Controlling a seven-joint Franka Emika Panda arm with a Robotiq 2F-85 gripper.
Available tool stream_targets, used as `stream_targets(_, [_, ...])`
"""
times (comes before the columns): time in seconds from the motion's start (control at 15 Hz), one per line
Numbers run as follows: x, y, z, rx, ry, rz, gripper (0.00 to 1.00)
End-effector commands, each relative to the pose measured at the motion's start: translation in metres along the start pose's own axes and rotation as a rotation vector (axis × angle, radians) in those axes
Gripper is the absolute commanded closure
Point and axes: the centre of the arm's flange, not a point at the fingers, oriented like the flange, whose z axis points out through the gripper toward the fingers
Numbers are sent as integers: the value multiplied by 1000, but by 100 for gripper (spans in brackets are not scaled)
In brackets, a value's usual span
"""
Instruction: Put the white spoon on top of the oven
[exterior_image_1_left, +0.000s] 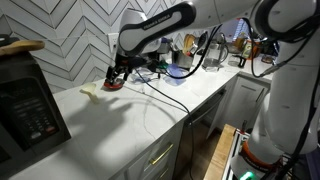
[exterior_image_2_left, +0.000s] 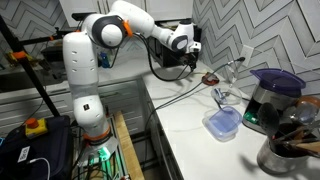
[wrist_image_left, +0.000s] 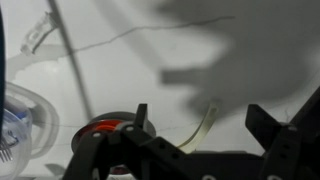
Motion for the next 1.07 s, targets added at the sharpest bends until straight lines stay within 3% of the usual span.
stream_targets(0.0, [8, -1, 10, 1, -2, 2, 0])
stream_targets(1.0, [8, -1, 1, 1, 11, 0, 0])
